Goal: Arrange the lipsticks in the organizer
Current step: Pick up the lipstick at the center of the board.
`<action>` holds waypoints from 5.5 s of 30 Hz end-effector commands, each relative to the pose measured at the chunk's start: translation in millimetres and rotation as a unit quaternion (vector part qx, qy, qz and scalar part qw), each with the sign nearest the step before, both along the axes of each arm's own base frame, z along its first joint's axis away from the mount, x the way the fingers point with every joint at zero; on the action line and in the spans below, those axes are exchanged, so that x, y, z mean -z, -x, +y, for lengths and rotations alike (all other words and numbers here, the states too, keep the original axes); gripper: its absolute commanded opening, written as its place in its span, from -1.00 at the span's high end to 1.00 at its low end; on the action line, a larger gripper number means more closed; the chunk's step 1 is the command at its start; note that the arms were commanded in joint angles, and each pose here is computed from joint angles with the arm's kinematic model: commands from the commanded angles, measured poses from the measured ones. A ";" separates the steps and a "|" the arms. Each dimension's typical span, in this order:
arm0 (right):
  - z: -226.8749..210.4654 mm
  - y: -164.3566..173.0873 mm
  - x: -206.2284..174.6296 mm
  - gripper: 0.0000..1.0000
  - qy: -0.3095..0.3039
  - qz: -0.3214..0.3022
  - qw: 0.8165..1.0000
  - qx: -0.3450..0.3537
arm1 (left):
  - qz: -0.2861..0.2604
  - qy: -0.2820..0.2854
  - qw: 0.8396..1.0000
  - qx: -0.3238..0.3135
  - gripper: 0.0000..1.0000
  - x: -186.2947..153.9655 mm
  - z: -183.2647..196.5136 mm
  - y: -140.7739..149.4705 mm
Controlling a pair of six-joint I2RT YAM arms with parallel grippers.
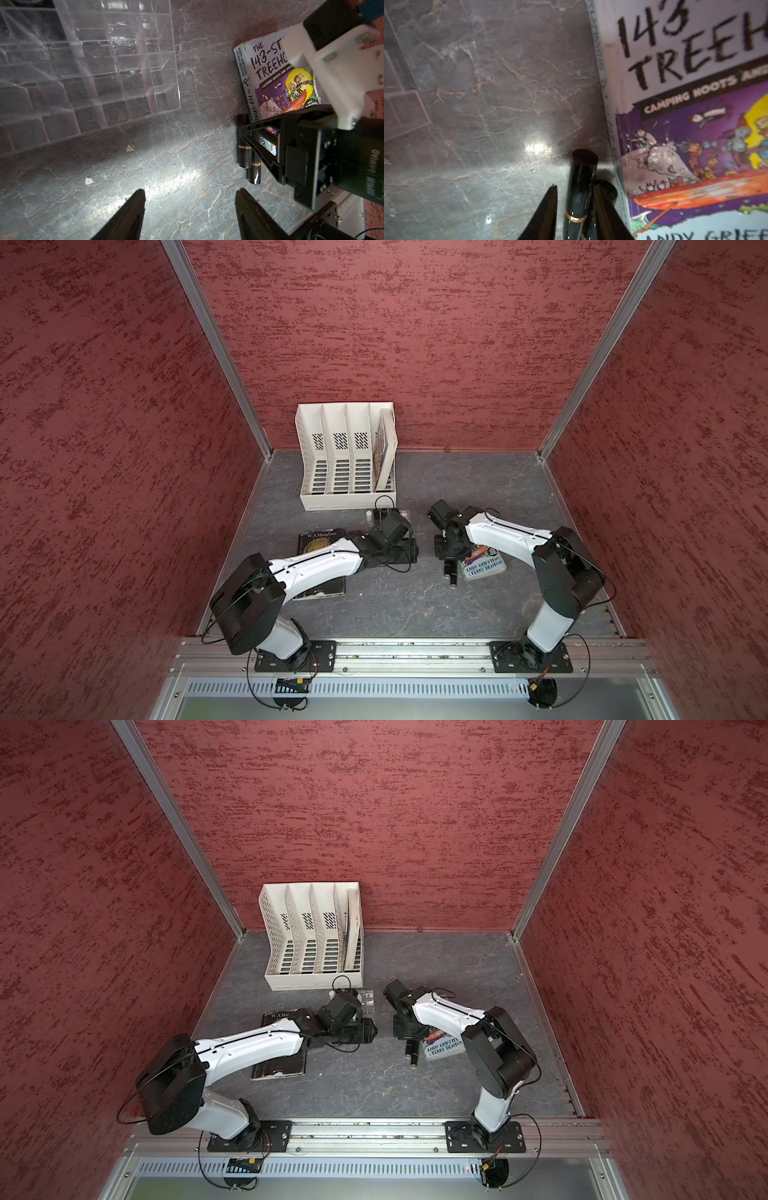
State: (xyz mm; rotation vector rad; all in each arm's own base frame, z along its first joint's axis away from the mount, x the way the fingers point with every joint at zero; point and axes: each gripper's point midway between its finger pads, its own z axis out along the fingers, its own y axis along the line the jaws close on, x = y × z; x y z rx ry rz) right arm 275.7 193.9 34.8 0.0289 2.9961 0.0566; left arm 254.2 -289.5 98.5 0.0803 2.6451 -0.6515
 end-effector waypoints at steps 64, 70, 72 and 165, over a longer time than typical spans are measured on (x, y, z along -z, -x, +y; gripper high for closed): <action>165.0 -15.5 -247.9 0.62 -0.587 -0.186 0.773 -0.155 | -0.179 0.320 0.922 0.124 0.31 -141.7 22.0 19.0; 164.3 -14.8 -246.6 0.63 -0.587 -0.186 0.774 -0.152 | -0.188 0.307 0.924 0.127 0.33 -143.9 19.4 16.0; 162.7 -15.5 -246.9 0.64 -0.583 -0.189 0.776 -0.148 | -0.187 0.302 0.927 0.122 0.17 -142.4 19.3 14.1; 135.3 -17.5 -270.4 0.15 -0.508 -0.105 0.843 -0.142 | -0.244 0.372 0.851 0.278 0.68 -163.7 -2.2 13.6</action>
